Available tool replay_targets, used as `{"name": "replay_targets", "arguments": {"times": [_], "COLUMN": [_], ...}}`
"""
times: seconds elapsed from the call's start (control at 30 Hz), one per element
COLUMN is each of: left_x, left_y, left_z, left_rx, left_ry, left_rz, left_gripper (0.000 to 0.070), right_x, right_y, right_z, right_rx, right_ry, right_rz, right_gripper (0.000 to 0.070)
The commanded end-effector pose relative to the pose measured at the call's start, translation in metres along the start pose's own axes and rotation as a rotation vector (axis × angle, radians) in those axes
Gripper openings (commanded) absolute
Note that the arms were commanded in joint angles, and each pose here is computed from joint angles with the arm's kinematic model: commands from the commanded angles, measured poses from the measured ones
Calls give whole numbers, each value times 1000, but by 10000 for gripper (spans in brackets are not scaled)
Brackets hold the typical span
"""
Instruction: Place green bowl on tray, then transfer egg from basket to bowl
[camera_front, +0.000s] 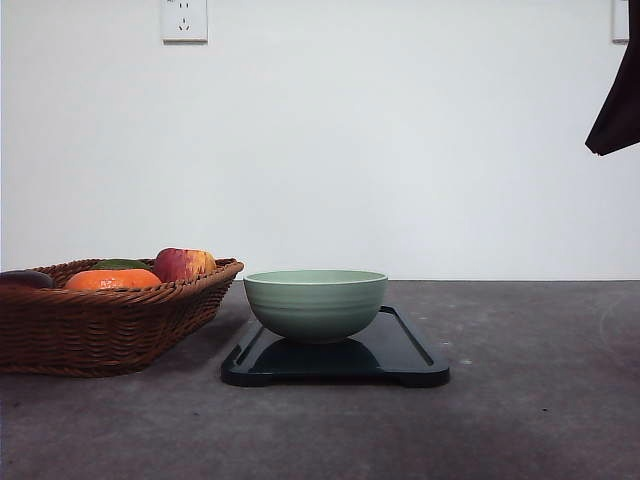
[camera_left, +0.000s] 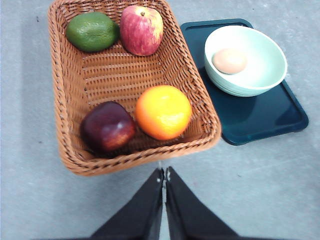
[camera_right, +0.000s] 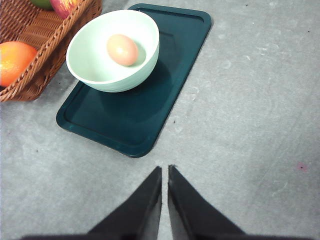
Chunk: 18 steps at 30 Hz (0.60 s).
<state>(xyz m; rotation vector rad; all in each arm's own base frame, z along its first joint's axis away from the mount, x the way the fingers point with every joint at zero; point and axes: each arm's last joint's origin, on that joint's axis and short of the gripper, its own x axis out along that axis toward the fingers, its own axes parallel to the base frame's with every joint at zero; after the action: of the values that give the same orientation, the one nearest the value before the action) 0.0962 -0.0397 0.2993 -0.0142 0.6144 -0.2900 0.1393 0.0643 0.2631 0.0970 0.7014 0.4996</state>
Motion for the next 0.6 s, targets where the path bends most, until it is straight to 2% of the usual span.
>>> {"name": "replay_targets", "arguments": {"times": [0.0, 0.17, 0.33, 0.57], "left_x": [5, 28, 46, 68], "left_y": [3, 19, 33, 45], "left_z": [-4, -34, -71, -113], "left_rx": [54, 17, -22, -52], "left_ry": [-38, -232, -375, -422], "left_rz": [22, 105, 188, 258], "left_gripper": [0, 0, 0, 0], "right_x": [-1, -1, -1, -1], "right_y": [1, 1, 1, 1], "right_z": [3, 3, 3, 3], "right_rx": [-14, -14, -14, -14], "right_ry": [-13, -13, -13, -13], "right_rz": [6, 6, 6, 6], "right_gripper": [13, 13, 13, 13]}}
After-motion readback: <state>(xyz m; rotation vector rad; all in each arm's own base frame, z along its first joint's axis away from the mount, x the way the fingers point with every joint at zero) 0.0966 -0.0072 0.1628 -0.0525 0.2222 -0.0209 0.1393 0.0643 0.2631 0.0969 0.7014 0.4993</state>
